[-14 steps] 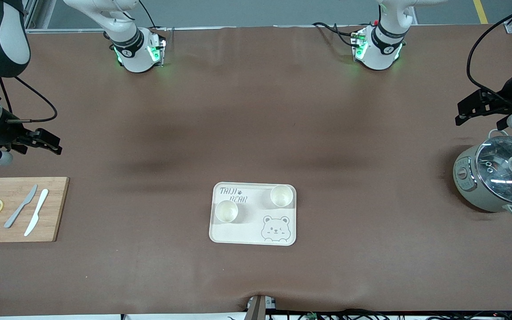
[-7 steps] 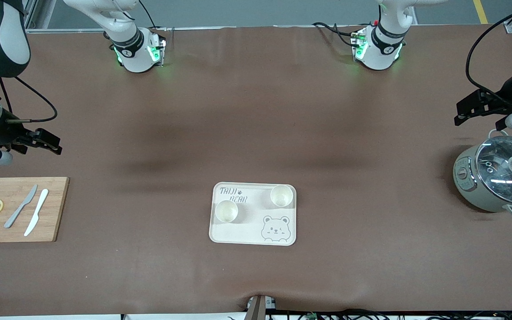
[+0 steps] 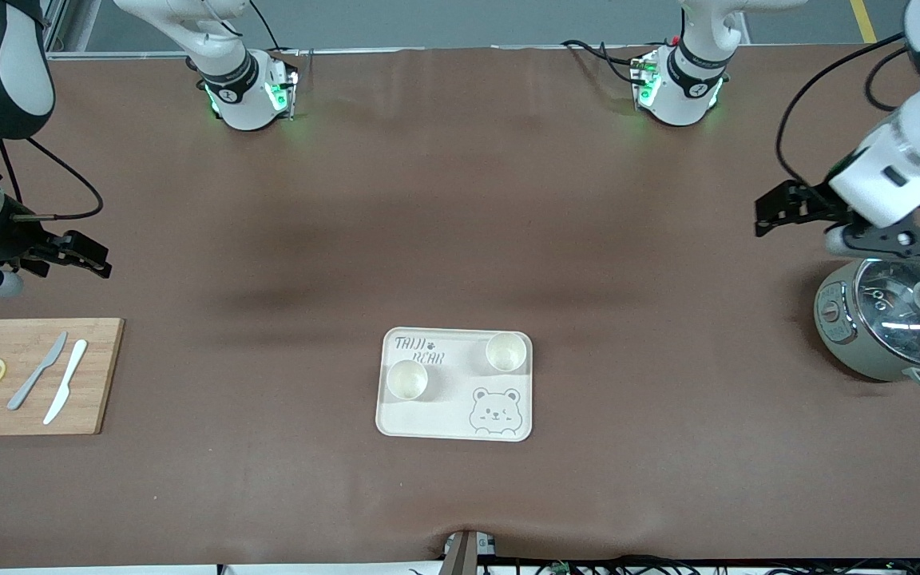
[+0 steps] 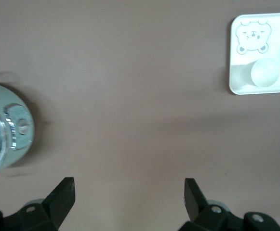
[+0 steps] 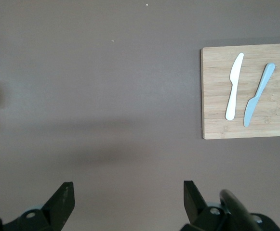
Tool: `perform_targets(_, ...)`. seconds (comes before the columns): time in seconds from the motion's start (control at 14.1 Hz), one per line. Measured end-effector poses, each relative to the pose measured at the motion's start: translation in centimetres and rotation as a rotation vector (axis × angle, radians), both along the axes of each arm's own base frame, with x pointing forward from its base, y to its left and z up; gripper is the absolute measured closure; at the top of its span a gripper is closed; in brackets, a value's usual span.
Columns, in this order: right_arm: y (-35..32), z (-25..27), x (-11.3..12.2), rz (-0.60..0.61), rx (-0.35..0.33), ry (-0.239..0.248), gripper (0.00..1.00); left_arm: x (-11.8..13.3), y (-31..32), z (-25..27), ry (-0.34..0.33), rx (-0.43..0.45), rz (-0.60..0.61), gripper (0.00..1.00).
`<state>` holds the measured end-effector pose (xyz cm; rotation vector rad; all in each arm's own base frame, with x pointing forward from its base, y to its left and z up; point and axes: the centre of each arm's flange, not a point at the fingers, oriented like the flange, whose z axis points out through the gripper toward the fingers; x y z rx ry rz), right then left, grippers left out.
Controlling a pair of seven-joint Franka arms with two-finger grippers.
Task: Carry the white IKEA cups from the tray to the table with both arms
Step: 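Move the left gripper over the white cup nearest the pot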
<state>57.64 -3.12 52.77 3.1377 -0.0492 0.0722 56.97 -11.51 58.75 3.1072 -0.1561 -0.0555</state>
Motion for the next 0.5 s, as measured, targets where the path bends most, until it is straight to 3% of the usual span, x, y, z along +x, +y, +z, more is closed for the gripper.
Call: perform_targets(0.5, 0.1, 0.0, 0.0, 0.001, 0.000, 0.000, 0.00, 0.3, -8.9, -4.8, 0.058, 0.058, 0.047, 0.00)
